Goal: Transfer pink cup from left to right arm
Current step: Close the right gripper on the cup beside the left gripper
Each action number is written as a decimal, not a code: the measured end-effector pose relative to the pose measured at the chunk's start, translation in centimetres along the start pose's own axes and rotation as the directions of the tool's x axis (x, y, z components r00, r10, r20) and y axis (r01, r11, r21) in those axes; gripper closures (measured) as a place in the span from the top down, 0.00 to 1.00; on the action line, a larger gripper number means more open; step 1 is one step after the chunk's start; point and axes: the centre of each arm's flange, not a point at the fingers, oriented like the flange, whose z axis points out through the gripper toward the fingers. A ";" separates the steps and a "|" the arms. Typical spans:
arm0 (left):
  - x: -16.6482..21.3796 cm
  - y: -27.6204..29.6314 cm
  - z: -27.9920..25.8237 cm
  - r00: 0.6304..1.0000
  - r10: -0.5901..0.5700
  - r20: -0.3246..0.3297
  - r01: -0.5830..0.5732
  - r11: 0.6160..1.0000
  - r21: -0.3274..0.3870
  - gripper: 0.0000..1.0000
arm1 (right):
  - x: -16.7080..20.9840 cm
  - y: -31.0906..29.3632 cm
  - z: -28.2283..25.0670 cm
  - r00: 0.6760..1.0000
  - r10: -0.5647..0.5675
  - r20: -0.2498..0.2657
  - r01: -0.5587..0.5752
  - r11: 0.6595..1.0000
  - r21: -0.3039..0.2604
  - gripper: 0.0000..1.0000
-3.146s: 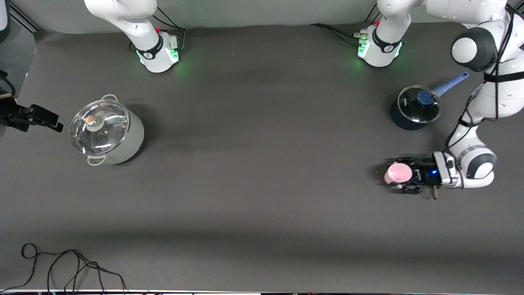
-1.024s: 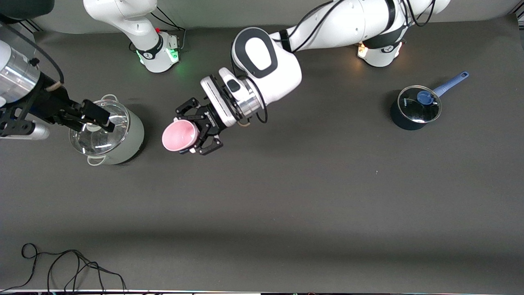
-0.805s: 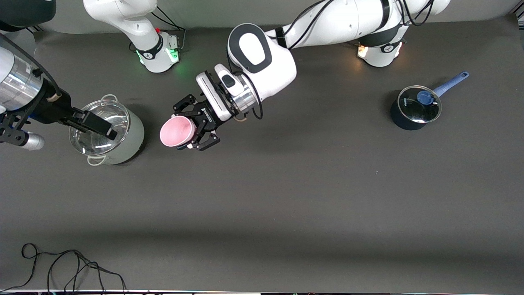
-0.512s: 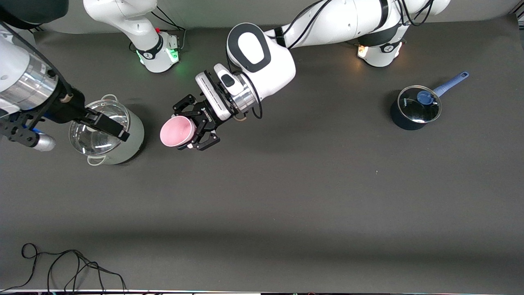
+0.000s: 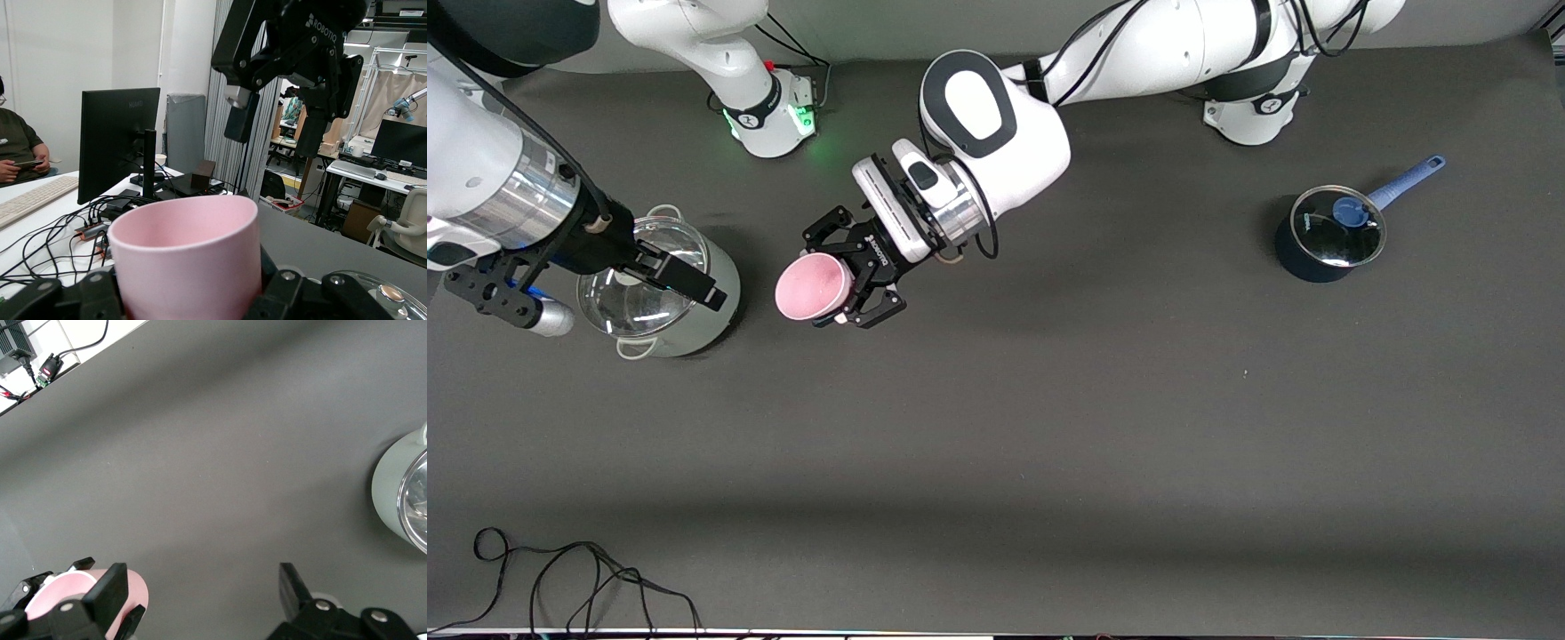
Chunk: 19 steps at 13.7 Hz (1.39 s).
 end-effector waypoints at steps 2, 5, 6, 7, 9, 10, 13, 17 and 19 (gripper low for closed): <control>0.0 0.0 0.0 1.000 0.003 -0.001 -0.003 1.000 0.001 0.66 | -0.1 -0.7 1.1 0.999 0.048 0.013 -0.048 0.999 -0.011 1.00; 0.0 -0.1 0.0 1.000 0.007 -0.001 -0.007 1.000 0.002 0.66 | -0.8 -3.6 2.9 0.996 0.085 0.018 -0.084 0.996 -0.013 1.00; 0.0 -0.1 0.0 1.000 0.009 -0.001 -0.009 1.000 0.003 0.66 | -0.8 -4.1 2.6 0.996 0.084 0.012 -0.084 0.996 -0.005 1.00; 0.0 -0.2 0.0 1.000 0.011 -0.001 -0.011 1.000 0.004 0.66 | -0.8 -4.3 2.1 0.997 0.082 0.004 -0.082 0.997 0.003 1.00; 0.0 -0.3 0.0 1.000 0.015 0.000 -0.015 1.000 0.007 0.66 | -0.6 -4.1 1.0 0.996 0.084 -0.013 -0.083 0.996 0.019 1.00; -0.1 -0.5 0.0 1.000 0.020 0.002 -0.020 1.000 0.012 0.66 | -0.5 -4.0 0.5 0.997 0.079 -0.019 -0.079 0.997 0.025 1.00; -0.5 -1.6 0.0 0.999 0.035 0.011 -0.036 0.999 0.033 0.66 | -0.6 -4.0 0.1 0.997 0.052 -0.054 -0.052 0.999 0.001 1.00; -0.7 -1.9 -0.1 0.999 0.036 0.018 -0.037 0.998 0.050 0.66 | -3.0 -6.7 1.4 0.999 0.010 -0.053 -0.011 1.000 -0.025 1.00; -0.7 -1.9 -0.1 0.999 0.036 0.019 -0.037 0.998 0.052 0.66 | -3.1 -7.1 1.6 0.998 0.007 -0.055 -0.009 1.000 -0.023 1.00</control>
